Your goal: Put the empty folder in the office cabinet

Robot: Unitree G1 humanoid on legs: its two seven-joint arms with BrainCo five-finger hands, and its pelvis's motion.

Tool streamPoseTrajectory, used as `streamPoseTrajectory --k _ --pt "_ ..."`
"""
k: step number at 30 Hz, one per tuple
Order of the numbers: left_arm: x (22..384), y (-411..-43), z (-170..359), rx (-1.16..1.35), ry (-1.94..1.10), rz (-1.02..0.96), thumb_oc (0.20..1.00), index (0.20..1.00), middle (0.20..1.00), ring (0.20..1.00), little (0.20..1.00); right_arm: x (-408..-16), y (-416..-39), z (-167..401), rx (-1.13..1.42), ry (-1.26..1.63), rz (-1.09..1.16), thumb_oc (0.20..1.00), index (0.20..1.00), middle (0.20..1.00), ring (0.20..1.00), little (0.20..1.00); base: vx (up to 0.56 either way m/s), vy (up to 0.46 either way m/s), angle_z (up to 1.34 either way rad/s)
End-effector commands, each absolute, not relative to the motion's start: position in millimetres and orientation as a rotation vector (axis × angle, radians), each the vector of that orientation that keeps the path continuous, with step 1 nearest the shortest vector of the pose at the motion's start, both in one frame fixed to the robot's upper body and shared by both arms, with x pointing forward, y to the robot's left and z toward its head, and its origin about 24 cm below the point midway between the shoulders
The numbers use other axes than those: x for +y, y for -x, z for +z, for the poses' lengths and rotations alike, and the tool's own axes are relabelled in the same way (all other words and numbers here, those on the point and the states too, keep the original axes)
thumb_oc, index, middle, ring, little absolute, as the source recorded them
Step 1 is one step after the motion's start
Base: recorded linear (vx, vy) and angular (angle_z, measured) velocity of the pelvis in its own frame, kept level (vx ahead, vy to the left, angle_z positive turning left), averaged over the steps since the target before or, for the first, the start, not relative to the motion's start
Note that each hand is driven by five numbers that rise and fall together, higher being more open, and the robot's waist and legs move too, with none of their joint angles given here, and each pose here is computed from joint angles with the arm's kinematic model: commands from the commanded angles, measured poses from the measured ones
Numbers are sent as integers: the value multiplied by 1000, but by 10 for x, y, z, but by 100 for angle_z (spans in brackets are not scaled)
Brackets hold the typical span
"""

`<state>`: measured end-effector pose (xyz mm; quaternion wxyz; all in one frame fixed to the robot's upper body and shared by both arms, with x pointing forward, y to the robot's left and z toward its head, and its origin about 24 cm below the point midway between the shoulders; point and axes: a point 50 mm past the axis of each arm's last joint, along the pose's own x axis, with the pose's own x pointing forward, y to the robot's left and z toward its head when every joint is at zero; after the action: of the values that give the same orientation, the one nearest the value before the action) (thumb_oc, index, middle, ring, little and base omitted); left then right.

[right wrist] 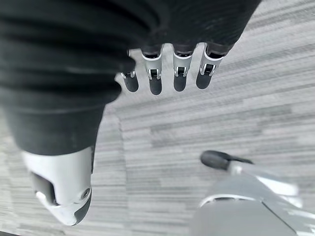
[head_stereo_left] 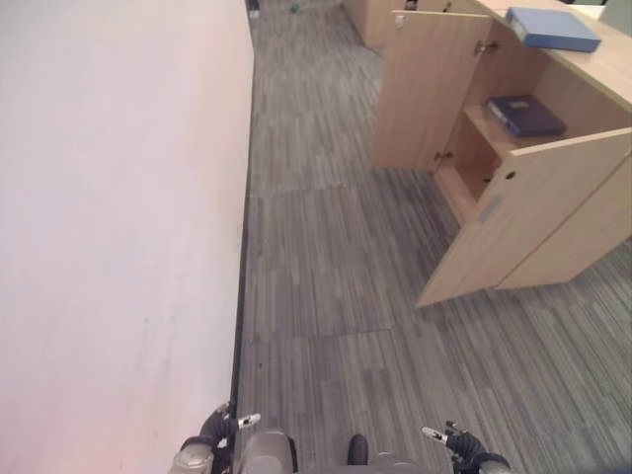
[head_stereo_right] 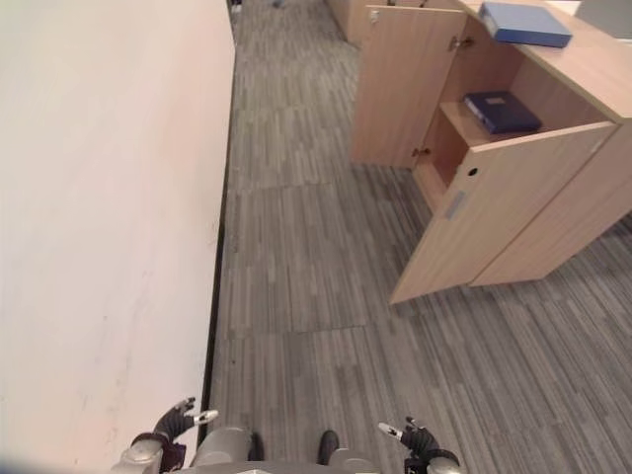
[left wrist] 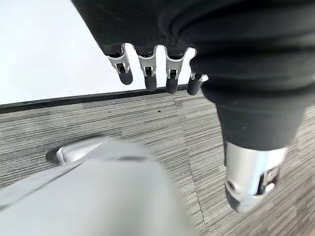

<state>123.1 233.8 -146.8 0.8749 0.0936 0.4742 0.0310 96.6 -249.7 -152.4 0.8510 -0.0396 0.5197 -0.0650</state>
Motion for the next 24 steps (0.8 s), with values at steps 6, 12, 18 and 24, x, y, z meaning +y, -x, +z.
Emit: streamPoseTrajectory --k 6,12,18,24 --pt "2335 -1369 -1413 937 -200 75 1000 1000 1000 1000 1000 -2689 -1110 -1433 1051 93 -200 1000 1000 1000 1000 1000 385 87 0" --pt "2439 -1159 -1468 1006 -206 107 1000 1000 1000 1000 1000 -2600 -1088 -1469 1069 81 -169 1000 1000 1000 1000 1000 371 140 -59" --pt "2524 -1142 -1459 1022 -230 121 1000 1000 1000 1000 1000 -2484 -1113 -1499 1077 74 -131 1000 1000 1000 1000 1000 360 198 -26" --pt "2550 -1307 -1389 964 -236 124 1000 1000 1000 1000 1000 -2528 -1280 -1439 1030 72 -159 1000 1000 1000 1000 1000 247 258 -9"
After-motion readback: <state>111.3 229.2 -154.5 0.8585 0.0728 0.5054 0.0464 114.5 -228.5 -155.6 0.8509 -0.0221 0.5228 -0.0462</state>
